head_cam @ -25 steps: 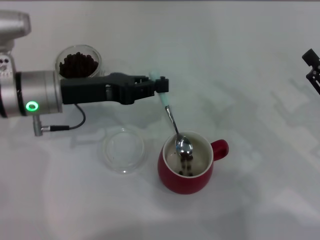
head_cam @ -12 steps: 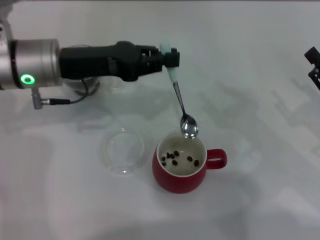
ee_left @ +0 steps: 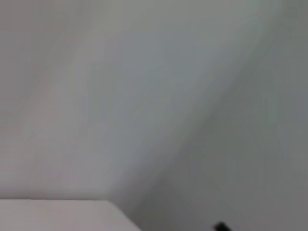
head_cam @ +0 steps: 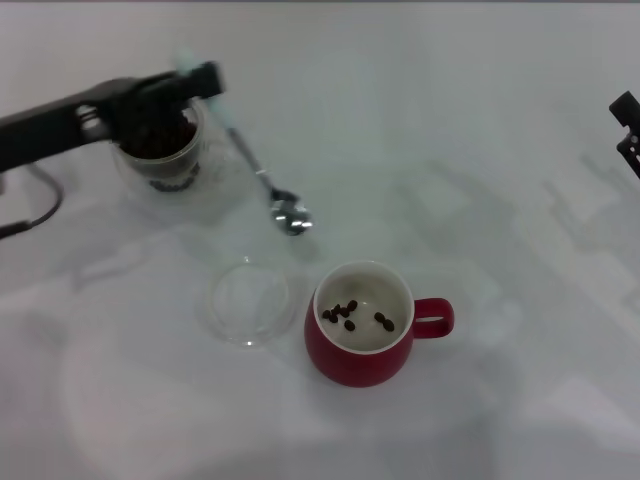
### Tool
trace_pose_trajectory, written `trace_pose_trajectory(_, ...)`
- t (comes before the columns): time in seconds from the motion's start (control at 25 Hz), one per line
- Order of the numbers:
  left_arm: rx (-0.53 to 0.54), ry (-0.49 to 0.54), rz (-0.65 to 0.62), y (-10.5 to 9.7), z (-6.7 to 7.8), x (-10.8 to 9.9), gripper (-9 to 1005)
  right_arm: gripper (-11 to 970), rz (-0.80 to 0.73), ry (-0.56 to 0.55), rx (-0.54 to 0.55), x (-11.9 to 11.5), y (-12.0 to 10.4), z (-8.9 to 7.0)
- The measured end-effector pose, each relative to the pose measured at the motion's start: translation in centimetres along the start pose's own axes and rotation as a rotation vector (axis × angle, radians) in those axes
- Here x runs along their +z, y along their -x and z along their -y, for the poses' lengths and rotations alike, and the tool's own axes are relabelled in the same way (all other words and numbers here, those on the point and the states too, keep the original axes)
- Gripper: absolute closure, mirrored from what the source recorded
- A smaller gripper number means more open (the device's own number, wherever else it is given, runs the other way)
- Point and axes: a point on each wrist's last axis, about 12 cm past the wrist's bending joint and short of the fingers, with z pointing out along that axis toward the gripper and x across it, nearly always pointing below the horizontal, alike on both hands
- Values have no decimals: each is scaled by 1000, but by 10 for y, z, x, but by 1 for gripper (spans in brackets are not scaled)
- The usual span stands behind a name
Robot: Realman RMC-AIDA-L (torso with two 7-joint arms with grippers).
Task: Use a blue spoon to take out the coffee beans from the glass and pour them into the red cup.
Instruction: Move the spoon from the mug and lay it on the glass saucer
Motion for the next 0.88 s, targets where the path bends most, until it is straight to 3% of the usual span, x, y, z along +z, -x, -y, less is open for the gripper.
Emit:
trace_pose_trajectory(0.2,-69,126,69,-23,-4,-36,835,353,1,0,0,0,0,0)
trace_pose_trajectory(0.32,-106,183,77,-37,-6,-47,833,353,3,1,0,1,0,0)
trace_pose_trajectory(0.6,-191,286,52,-65,-10,-57,830,352,11,1,0,3,1,0)
trace_pose_trajectory(0.88,-228,320,17,-76,-12,-55,827,352,3,-5,1,0,0,0)
